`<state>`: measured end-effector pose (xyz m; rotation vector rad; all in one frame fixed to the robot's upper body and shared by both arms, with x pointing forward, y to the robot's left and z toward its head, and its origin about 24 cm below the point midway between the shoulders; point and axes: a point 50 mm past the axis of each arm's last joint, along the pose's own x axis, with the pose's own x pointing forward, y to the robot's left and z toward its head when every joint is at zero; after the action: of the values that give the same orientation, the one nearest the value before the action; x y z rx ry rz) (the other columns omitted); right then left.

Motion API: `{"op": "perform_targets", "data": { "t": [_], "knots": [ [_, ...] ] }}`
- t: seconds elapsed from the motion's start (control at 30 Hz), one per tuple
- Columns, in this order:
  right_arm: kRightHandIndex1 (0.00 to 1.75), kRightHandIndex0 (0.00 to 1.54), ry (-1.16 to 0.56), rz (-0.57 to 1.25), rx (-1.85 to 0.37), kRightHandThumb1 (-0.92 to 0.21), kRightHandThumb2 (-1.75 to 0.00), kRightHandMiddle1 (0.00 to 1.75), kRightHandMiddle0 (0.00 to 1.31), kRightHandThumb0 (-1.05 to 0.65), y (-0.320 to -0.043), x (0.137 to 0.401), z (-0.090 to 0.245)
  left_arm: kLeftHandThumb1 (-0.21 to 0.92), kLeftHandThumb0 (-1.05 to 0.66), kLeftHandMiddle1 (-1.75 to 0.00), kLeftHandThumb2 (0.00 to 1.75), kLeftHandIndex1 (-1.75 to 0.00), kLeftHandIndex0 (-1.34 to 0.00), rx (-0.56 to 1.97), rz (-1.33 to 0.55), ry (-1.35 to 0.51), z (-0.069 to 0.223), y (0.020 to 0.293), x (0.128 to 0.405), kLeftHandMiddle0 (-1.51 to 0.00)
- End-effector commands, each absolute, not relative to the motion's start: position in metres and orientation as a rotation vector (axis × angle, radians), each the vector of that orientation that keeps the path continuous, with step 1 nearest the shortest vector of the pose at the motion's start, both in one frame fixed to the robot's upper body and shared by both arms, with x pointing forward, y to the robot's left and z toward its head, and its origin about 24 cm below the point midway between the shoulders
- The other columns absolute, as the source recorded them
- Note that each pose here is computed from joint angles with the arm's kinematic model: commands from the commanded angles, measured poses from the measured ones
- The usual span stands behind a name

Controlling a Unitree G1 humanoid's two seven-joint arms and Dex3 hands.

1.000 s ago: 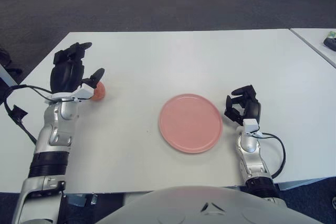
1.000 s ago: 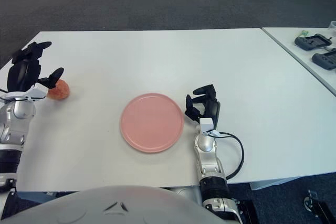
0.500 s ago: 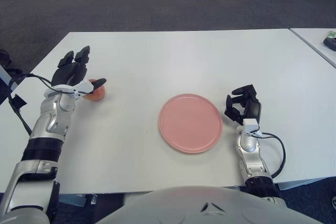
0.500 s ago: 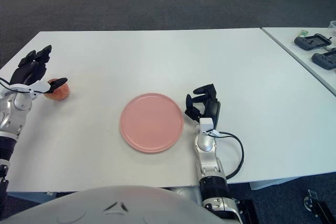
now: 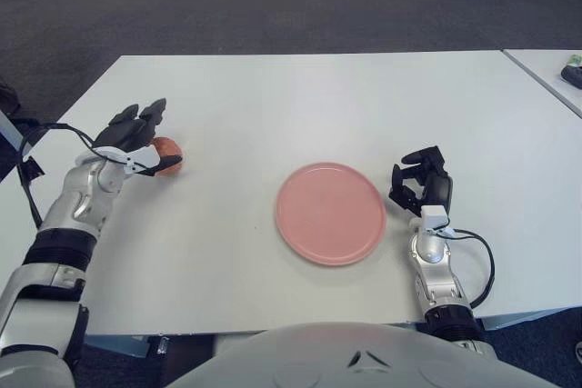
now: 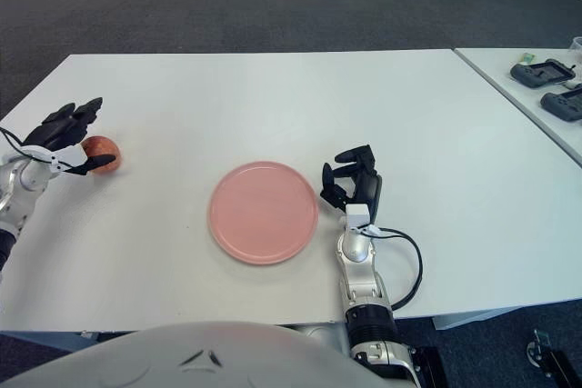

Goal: Put the apple into the plate.

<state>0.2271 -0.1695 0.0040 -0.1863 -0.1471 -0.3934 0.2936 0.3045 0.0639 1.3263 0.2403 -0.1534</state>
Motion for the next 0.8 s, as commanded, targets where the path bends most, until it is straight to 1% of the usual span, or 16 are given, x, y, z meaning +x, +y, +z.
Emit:
{"op": "perform_targets", "data": {
  "t": [0.0,0.23,0.47,0.63,0.77],
  "knots": [
    [1.44,0.62,-0.106,-0.399,-0.188,-0.60,-0.97,1.75,0.40,-0.40,-0.171,0.222,-0.003,0.54,-1.01,0.00,0.75,0.00,0.00,1.349,-0.213,0.272,0.066,0.307,0.297,0.00],
    [1.43,0.63,-0.124,-0.396,-0.184,-0.58,-0.99,1.75,0.40,-0.40,-0.171,0.223,-0.002,0.50,-0.97,0.00,0.79,0.00,0.00,1.371,-0.266,0.312,0.063,0.308,0.295,0.00],
    [1.40,0.65,-0.125,-0.393,-0.191,-0.57,-1.00,1.75,0.41,-0.40,-0.171,0.223,-0.001,0.41,-0.92,0.00,0.88,0.00,0.00,1.355,-0.297,0.350,0.058,0.315,0.288,0.00],
    [1.39,0.65,-0.116,-0.389,-0.191,-0.58,-0.99,1.75,0.41,-0.40,-0.171,0.224,-0.001,0.40,-0.92,0.00,0.90,0.00,0.00,1.329,-0.287,0.370,0.054,0.317,0.285,-0.01],
    [1.41,0.64,-0.109,-0.388,-0.185,-0.59,-0.99,1.75,0.40,-0.40,-0.171,0.224,-0.002,0.39,-0.91,-0.01,0.91,0.00,0.00,1.330,-0.285,0.393,0.043,0.316,0.289,-0.02]
  ]
}}
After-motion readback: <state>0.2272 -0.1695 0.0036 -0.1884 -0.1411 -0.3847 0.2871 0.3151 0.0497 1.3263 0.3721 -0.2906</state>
